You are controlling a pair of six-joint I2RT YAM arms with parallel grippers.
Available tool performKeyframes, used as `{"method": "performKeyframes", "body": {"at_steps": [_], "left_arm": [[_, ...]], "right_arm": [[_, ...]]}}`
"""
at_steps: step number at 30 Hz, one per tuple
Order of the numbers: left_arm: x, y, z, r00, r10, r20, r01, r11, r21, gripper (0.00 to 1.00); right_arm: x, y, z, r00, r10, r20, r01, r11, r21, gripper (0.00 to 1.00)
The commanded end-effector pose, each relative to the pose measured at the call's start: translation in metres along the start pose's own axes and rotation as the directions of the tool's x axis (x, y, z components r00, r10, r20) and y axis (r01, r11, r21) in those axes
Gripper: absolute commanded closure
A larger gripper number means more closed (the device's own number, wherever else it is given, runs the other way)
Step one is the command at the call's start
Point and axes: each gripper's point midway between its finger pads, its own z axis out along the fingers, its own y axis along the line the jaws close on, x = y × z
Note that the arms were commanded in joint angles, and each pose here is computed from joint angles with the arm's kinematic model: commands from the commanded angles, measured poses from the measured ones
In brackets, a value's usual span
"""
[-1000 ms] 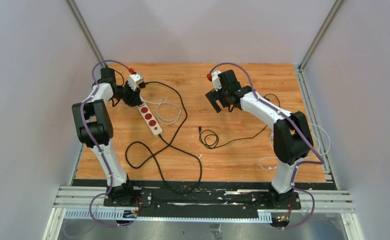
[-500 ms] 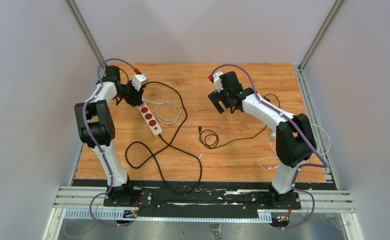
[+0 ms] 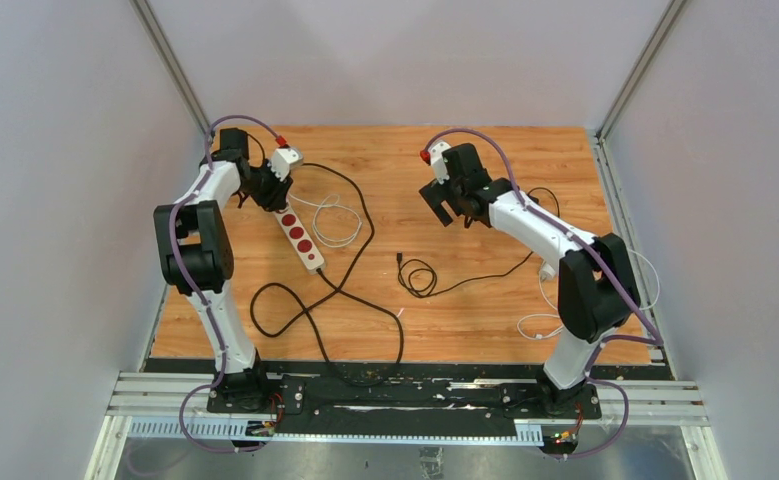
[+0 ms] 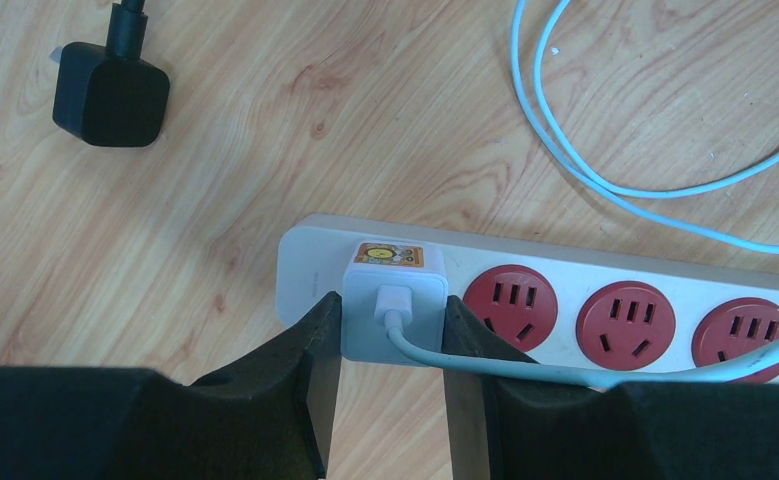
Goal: Insert the plug
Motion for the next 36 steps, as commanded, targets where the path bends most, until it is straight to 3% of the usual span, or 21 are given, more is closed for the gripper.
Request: {"method": "performKeyframes", "body": {"at_steps": [1, 4, 11, 15, 19, 24, 28, 36], "left_arm": [[0.070, -0.038, 0.026, 0.971, -0.095, -0.220, 0.119, 0.988, 0.100, 0.99], [0.067, -0.040, 0.022, 0.978, -0.085, -0.191, 0.108, 0.987, 0.116, 0.93], [0.051, -0.033, 0.014, 0.988, -0.093, -0.123, 0.107, 0.988, 0.114, 0.67], [0.044, -0.032, 0.013, 0.991, -0.088, -0.099, 0.100, 0.988, 0.118, 0.66], [0.041, -0.034, 0.015, 0.993, -0.084, -0.082, 0.095, 0.986, 0.134, 0.72], [0.050, -0.038, 0.025, 0.987, -0.071, -0.141, 0.090, 0.987, 0.131, 1.00], [0.065, -0.041, 0.031, 0.961, -0.053, -0.270, 0.081, 0.992, 0.095, 1.00], [0.084, -0.056, 0.024, 0.940, -0.163, -0.299, 0.208, 0.970, 0.128, 1.00]], "right_arm": [[-0.007, -0.004, -0.013, 0.999, -0.020, 0.028, 0.020, 1.000, 0.021, 0.00], [-0.010, -0.005, -0.018, 0.999, -0.017, 0.042, 0.016, 1.000, 0.021, 0.00], [-0.013, -0.004, -0.026, 0.998, -0.010, 0.060, 0.009, 1.000, 0.019, 0.00], [-0.017, -0.001, -0.030, 0.997, -0.016, 0.072, 0.015, 1.000, 0.017, 0.00], [-0.018, -0.001, -0.033, 0.997, -0.022, 0.073, 0.020, 0.999, 0.032, 0.00], [-0.020, -0.002, -0.037, 0.997, -0.031, 0.076, 0.028, 0.999, 0.044, 0.00], [-0.020, -0.002, -0.034, 0.996, -0.038, 0.075, 0.034, 0.998, 0.054, 0.00], [-0.017, -0.006, -0.023, 0.993, -0.090, 0.071, 0.083, 0.992, 0.092, 0.00]]}}
